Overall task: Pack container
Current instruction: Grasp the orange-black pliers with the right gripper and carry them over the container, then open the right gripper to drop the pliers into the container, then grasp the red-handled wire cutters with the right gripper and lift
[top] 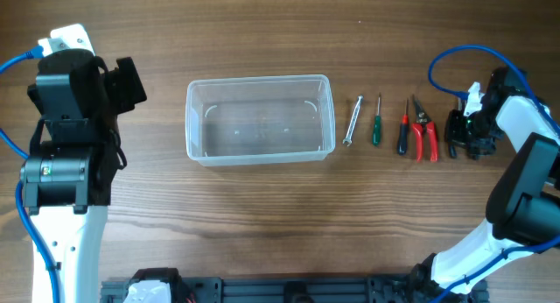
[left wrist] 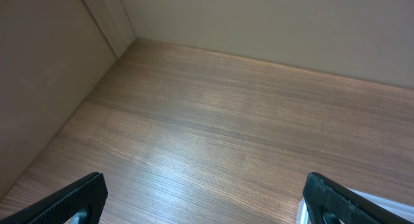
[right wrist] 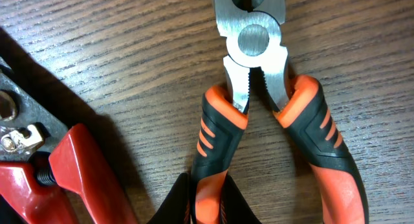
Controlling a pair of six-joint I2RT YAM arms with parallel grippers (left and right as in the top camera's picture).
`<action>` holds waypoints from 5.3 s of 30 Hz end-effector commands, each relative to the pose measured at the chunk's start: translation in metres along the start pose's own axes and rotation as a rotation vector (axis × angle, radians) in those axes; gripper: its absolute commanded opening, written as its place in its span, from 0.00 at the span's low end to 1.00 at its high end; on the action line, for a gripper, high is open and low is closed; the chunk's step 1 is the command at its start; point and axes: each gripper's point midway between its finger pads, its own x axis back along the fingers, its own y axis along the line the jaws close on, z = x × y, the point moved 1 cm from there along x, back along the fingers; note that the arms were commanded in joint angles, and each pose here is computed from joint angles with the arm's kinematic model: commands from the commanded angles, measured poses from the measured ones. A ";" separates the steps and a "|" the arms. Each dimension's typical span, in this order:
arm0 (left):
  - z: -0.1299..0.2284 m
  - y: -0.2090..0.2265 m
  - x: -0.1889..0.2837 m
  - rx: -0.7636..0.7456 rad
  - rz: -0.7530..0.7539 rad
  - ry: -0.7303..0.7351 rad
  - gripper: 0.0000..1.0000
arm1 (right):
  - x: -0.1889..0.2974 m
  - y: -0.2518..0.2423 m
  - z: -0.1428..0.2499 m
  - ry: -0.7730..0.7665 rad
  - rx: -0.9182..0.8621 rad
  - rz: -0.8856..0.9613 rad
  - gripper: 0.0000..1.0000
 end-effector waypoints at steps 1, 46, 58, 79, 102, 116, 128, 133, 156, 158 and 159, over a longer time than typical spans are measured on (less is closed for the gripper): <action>-0.004 0.004 0.001 0.009 -0.013 -0.011 1.00 | 0.016 0.000 -0.017 -0.004 -0.076 0.007 0.04; -0.003 0.003 0.000 0.008 -0.014 -0.007 1.00 | 0.018 0.460 0.076 -0.190 1.845 -0.216 0.04; -0.003 0.003 0.000 0.008 -0.013 -0.007 1.00 | 0.021 0.467 0.076 -0.213 1.805 -0.254 0.14; -0.003 0.003 0.000 0.008 -0.014 -0.007 1.00 | 0.335 0.231 -0.060 -0.748 0.513 0.001 0.72; -0.003 0.003 0.000 0.008 -0.014 -0.007 1.00 | 0.034 0.070 0.034 0.154 0.189 0.093 0.63; -0.003 0.003 0.000 0.008 -0.014 -0.007 1.00 | 0.008 0.080 0.037 0.104 0.174 0.018 0.43; -0.003 0.003 0.000 0.008 -0.014 -0.007 1.00 | -0.003 0.079 0.033 0.059 0.131 0.019 0.27; -0.003 0.003 0.000 0.008 -0.014 -0.007 1.00 | -0.003 0.081 0.026 0.028 0.105 0.017 0.09; -0.003 0.003 0.000 0.008 -0.014 -0.007 1.00 | 0.169 0.125 -0.037 -0.291 0.168 -0.112 0.04; -0.003 0.003 0.000 0.008 -0.014 -0.007 1.00 | 0.225 0.163 -0.033 -0.413 0.292 -0.227 0.04; -0.003 0.003 0.000 0.008 -0.014 -0.007 1.00 | 0.243 0.180 -0.028 -0.457 0.361 -0.270 0.04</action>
